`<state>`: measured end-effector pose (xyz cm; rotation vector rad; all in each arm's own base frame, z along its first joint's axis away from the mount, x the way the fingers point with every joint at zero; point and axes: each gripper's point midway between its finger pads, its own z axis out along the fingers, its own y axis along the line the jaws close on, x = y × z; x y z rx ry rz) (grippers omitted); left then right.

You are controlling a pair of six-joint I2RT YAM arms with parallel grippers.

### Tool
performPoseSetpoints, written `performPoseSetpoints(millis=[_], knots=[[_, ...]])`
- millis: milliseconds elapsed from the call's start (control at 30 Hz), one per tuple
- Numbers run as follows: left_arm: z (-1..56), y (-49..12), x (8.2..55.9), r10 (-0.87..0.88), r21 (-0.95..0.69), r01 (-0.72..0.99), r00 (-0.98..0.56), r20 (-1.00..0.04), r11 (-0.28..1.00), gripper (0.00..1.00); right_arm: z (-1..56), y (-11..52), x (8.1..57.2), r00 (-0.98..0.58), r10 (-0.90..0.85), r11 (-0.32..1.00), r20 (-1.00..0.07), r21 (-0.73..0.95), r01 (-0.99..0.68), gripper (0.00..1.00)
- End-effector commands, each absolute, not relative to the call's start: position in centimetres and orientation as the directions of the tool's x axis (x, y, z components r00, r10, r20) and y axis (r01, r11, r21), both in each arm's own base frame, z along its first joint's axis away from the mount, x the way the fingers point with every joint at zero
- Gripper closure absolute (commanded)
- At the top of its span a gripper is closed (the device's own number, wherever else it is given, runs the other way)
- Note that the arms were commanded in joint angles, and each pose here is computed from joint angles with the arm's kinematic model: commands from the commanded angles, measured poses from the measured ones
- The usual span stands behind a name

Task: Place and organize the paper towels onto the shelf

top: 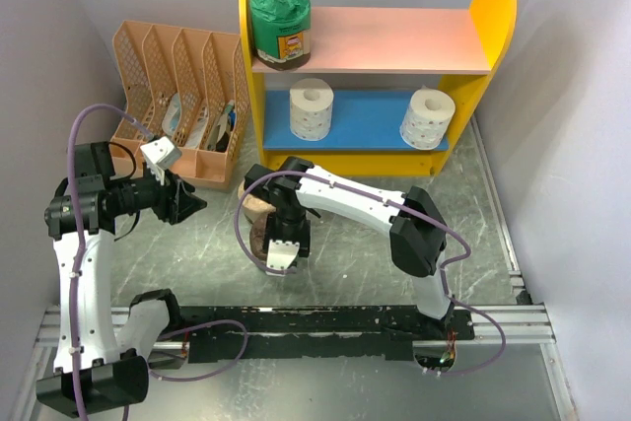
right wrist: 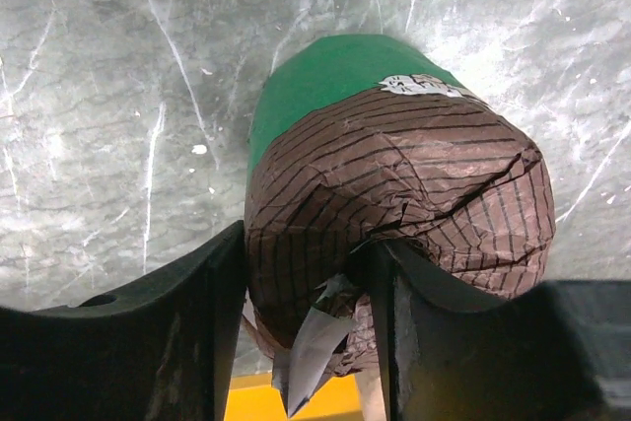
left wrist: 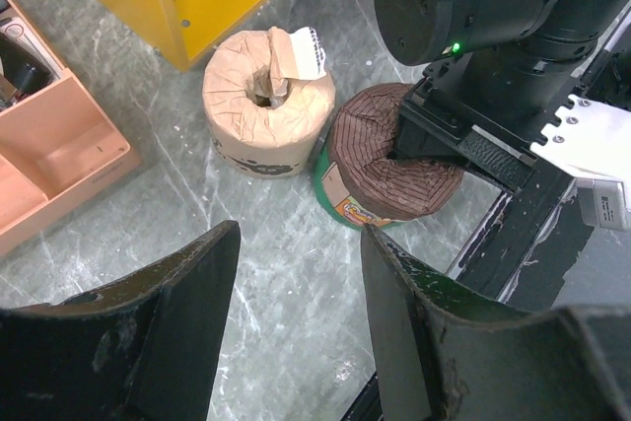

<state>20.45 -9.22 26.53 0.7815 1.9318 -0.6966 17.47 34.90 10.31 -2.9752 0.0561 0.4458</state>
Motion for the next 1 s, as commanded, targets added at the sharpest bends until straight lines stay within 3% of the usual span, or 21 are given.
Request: performPoseSetpoints(millis=[0, 100, 367, 433, 633, 967], knots=[[27.2, -9.5, 20.1, 0.236, -0.124, 0.774, -0.336, -0.912, 0.621, 0.37, 10.1, 33.8, 17.1, 0.952, -0.033, -0.994, -0.303, -0.089, -0.063, 0.51], [27.3, -9.5, 20.0, 0.237, -0.122, 0.775, -0.332, -0.913, 0.620, 0.37, 10.1, 33.9, 17.3, 0.953, -0.038, -0.994, -0.299, -0.088, -0.067, 0.58], [27.4, -9.5, 19.9, 0.240, -0.112, 0.777, -0.323, -0.916, 0.619, 0.37, 9.6, 33.8, 17.0, 0.956, -0.041, -0.996, -0.292, -0.065, -0.063, 0.62], [27.4, -9.6, 19.8, 0.239, -0.113, 0.779, -0.322, -0.916, 0.617, 0.37, 9.1, 33.5, 16.7, 0.954, -0.050, -0.997, -0.297, -0.045, -0.066, 0.68], [27.4, -9.6, 19.9, 0.240, -0.116, 0.780, -0.325, -0.915, 0.615, 0.37, 9.3, 33.1, 16.4, 0.958, -0.064, -0.997, -0.279, -0.029, -0.075, 1.00], [27.3, -9.6, 19.9, 0.240, -0.119, 0.780, -0.327, -0.914, 0.614, 0.37, 13.9, 33.5, 15.8, 0.972, -0.055, -0.986, -0.230, -0.143, -0.089, 1.00]])
